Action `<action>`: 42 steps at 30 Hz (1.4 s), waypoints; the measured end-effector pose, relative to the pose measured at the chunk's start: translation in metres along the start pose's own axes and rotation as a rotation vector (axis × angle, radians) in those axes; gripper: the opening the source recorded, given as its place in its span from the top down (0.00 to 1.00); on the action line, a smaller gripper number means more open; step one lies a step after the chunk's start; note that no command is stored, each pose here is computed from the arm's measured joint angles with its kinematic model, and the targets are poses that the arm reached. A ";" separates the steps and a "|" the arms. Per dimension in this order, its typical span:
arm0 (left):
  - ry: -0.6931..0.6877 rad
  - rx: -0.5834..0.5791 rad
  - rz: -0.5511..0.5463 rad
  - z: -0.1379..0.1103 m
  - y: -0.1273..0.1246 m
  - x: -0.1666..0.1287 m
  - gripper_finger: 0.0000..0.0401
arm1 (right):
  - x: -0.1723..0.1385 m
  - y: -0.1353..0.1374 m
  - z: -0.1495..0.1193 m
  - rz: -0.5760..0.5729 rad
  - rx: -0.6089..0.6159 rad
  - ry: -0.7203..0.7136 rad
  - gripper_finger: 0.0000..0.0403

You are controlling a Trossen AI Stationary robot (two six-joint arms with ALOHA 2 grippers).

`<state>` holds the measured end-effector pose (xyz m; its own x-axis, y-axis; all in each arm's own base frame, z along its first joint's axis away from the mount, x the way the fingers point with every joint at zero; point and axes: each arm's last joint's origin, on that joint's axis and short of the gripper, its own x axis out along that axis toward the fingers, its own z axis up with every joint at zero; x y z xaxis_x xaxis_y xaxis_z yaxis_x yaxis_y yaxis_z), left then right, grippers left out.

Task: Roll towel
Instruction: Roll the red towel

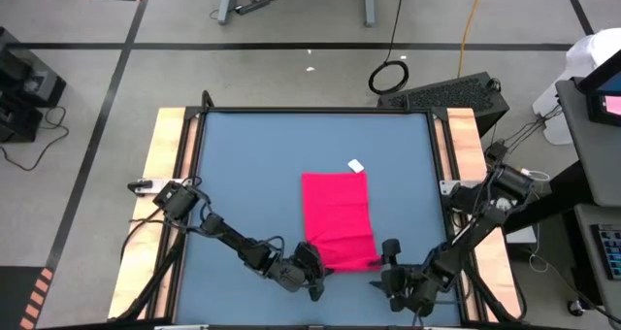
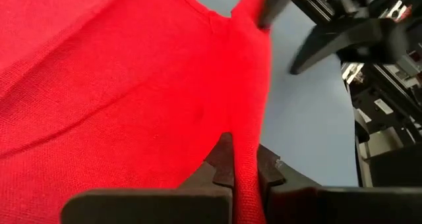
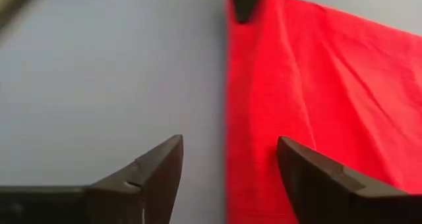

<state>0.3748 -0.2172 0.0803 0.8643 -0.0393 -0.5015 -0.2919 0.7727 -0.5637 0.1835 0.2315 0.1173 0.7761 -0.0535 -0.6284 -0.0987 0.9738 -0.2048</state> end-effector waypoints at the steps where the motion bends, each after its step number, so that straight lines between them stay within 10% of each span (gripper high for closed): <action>1: 0.001 0.000 0.000 0.000 0.000 0.000 0.98 | 0.003 0.000 -0.003 -0.028 0.008 -0.003 0.42; 26: 0.025 -0.013 0.016 -0.002 0.002 0.000 0.98 | 0.019 -0.010 -0.001 -0.102 0.110 0.096 0.40; 42: 0.015 0.032 0.013 -0.003 0.001 -0.001 0.94 | 0.034 -0.014 -0.002 -0.025 0.222 0.205 0.59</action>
<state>0.3723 -0.2182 0.0779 0.8540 -0.0389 -0.5188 -0.2894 0.7932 -0.5358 0.2099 0.2152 0.0973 0.6327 -0.0992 -0.7680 0.0747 0.9950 -0.0670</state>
